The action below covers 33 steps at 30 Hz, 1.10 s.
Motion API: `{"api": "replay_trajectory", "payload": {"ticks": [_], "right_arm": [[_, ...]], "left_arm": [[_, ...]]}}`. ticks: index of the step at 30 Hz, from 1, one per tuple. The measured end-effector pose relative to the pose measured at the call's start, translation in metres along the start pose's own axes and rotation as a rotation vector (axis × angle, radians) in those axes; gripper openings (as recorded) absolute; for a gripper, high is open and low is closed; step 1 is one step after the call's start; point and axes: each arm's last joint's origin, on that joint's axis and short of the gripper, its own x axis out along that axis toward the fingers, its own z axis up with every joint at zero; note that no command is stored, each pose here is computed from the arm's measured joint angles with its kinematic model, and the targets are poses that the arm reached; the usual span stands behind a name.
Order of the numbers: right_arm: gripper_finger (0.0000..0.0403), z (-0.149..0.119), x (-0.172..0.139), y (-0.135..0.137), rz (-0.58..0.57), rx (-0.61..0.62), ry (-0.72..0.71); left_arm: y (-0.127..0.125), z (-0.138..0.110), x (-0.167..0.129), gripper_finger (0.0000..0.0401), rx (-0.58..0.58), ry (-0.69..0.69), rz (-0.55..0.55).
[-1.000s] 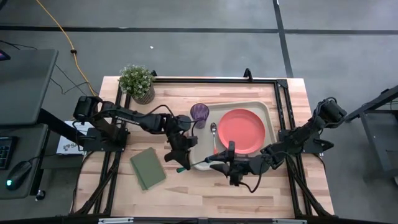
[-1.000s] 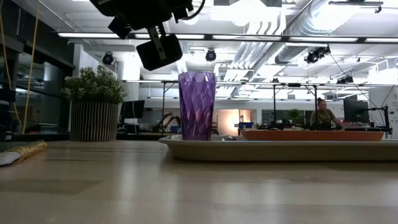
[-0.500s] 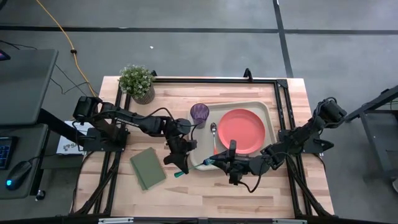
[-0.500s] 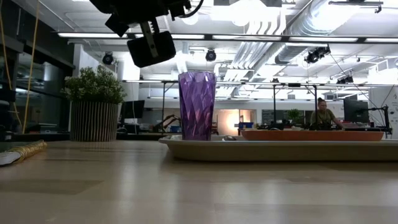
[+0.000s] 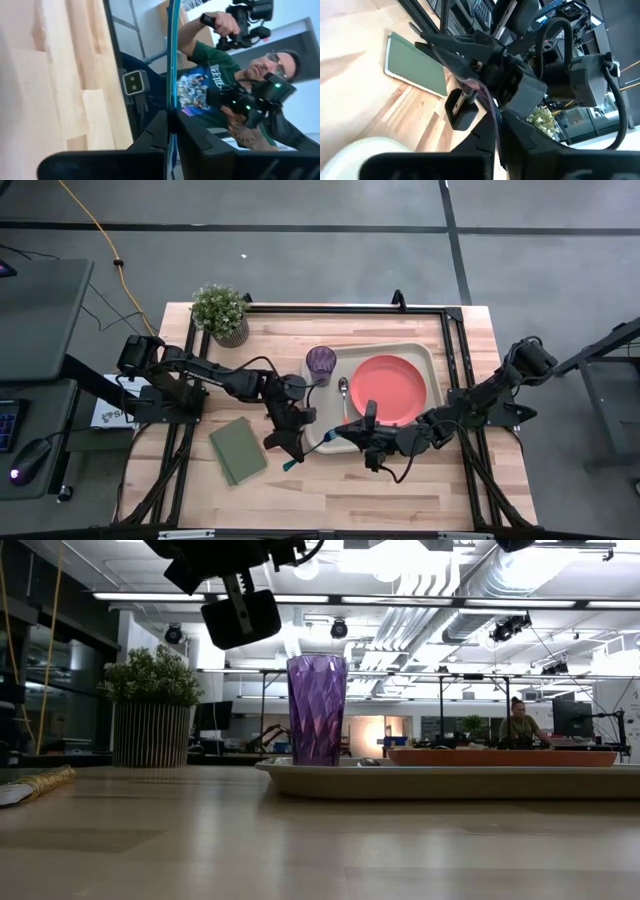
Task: Pick and place plate/cup/fork/spoon on tray
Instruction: Put the blue fork on the gray serving tray to the left of the orange spoon
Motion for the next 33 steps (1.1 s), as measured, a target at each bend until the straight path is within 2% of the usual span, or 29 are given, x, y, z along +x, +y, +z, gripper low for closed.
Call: {"api": "replay_trajectory", "payload": {"ticks": [4,9,14,19,23,28,31,33], "right_arm": [[0.0009,0.000,0.000,0.000,-0.013,0.016,0.015],[0.0002,-0.001,-0.003,0.005,-0.002,0.029,0.054],[0.0000,0.001,-0.008,0.006,-0.001,0.080,0.067],[0.0000,0.003,-0.028,-0.002,0.015,0.179,0.096],[0.0000,0.006,-0.049,-0.008,0.026,0.304,0.109],[0.0000,0.004,-0.072,-0.011,0.029,0.448,0.156],[0.0000,0.002,-0.080,-0.010,0.031,0.490,0.183],[0.0000,0.002,-0.084,-0.008,0.046,0.497,0.193]], "left_arm": [[0.005,0.003,-0.005,0.0022,-0.004,-0.035,0.042],[0.012,0.010,-0.016,0.0066,0.002,-0.118,0.117],[0.022,0.017,-0.031,0.0118,0.038,-0.163,0.151],[0.022,0.030,-0.046,0.0167,0.107,-0.208,0.163],[0.011,0.046,-0.053,0.0192,0.212,-0.241,0.156],[-0.013,0.069,-0.063,0.0200,0.379,-0.266,0.167],[-0.029,0.081,-0.070,0.0200,0.491,-0.255,0.229],[-0.039,0.088,-0.077,0.0200,0.560,-0.240,0.321]]}}
